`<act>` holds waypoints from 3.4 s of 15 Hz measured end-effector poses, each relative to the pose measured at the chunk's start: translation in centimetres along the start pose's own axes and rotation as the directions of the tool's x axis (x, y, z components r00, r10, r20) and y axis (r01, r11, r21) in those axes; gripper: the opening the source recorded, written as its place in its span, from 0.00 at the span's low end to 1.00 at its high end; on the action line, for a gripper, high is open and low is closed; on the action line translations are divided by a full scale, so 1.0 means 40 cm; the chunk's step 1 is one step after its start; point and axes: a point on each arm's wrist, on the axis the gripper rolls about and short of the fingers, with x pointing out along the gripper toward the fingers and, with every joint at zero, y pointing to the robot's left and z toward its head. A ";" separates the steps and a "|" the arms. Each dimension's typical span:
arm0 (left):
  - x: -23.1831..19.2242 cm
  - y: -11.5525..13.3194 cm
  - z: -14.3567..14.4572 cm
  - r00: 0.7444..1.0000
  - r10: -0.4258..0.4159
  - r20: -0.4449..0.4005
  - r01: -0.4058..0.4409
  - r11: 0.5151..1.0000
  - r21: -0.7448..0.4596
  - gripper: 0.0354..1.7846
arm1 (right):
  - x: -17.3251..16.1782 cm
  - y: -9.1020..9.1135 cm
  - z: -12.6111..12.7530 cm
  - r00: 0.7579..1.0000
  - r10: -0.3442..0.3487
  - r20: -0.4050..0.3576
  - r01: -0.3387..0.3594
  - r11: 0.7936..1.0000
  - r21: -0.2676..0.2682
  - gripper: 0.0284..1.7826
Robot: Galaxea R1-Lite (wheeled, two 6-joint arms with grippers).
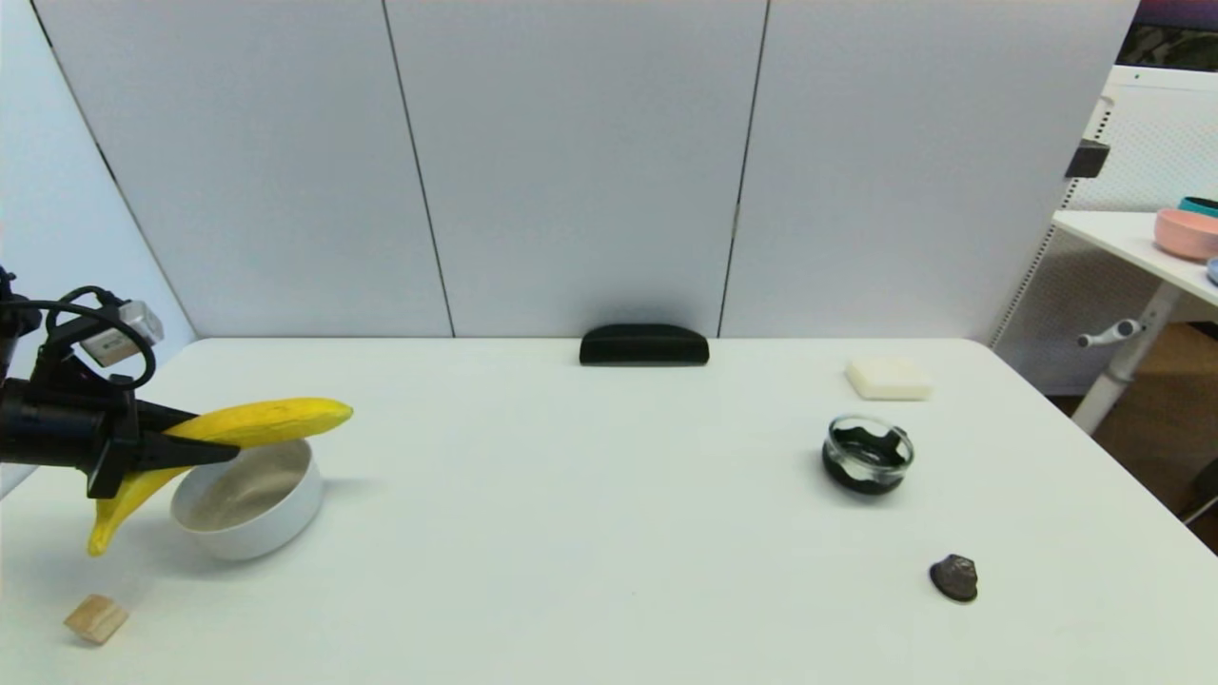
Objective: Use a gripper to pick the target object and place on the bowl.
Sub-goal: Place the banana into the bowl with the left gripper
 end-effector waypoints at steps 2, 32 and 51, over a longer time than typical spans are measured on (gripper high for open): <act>-0.018 -0.002 0.002 1.000 0.024 -0.001 -0.024 1.000 0.003 0.33 | 0.000 0.000 0.000 1.000 0.000 0.000 0.000 1.000 0.000 0.96; -0.004 -0.013 0.008 0.998 -0.058 0.006 0.058 0.998 -0.032 0.33 | 0.000 0.000 0.000 1.000 0.000 0.000 0.000 1.000 0.001 0.96; 0.048 0.011 -0.013 0.993 -0.117 -0.002 0.117 0.991 -0.058 0.33 | 0.000 0.000 0.000 1.000 0.000 0.000 0.000 1.000 0.000 0.96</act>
